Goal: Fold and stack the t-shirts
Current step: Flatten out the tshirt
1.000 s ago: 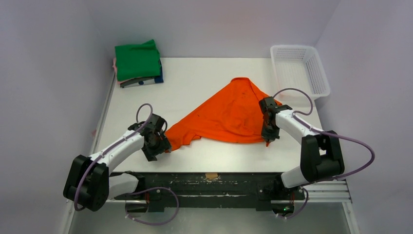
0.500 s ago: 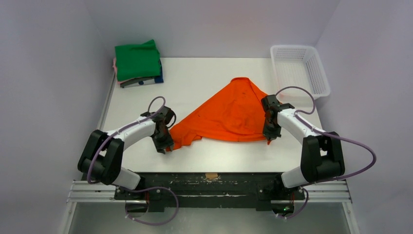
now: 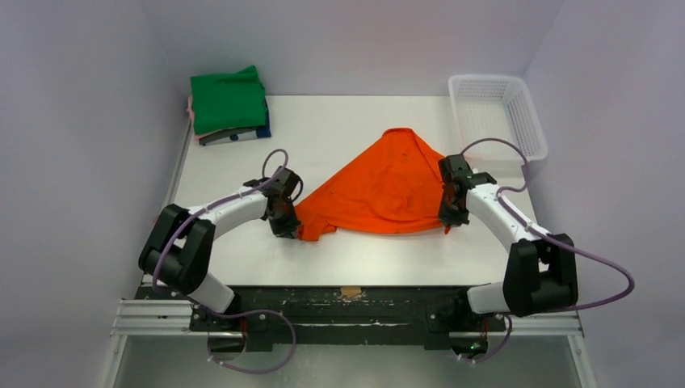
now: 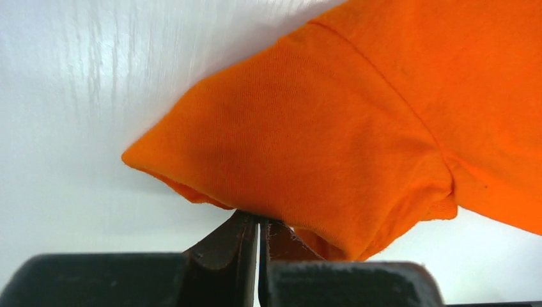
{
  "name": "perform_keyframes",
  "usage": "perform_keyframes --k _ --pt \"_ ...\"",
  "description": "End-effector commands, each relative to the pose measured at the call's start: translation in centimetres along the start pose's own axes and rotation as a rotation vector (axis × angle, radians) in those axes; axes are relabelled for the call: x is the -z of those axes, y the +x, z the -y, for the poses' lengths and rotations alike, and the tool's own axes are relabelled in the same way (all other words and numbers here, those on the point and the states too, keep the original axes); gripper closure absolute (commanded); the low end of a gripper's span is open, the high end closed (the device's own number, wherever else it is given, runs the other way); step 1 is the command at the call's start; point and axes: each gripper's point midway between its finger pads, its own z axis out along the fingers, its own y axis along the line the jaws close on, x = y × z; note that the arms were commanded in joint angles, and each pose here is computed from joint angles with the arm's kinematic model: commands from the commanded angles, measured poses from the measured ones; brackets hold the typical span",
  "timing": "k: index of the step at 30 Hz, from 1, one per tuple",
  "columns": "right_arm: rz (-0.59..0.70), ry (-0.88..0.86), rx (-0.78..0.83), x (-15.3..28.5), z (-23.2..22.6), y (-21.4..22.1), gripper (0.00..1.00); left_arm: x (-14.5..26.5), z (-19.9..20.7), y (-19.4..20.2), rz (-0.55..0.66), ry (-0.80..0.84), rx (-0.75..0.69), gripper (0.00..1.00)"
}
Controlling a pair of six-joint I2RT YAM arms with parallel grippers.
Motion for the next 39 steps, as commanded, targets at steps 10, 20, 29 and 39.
perform_keyframes --k 10,20,29,39 --pt "0.563 -0.262 -0.095 13.4 0.1 -9.3 1.0 19.9 1.1 -8.3 0.739 0.326 -0.015 1.0" --pt "1.011 -0.425 -0.238 29.0 3.0 -14.6 1.0 37.2 0.1 -10.4 1.175 0.519 -0.022 1.0" --pt "1.373 -0.573 -0.161 45.3 7.3 -13.5 1.0 55.7 -4.1 -5.7 1.605 0.798 -0.087 1.0" --pt "1.586 -0.734 -0.066 55.1 10.7 -7.1 1.0 67.3 -7.6 1.4 1.854 0.981 -0.272 1.0"
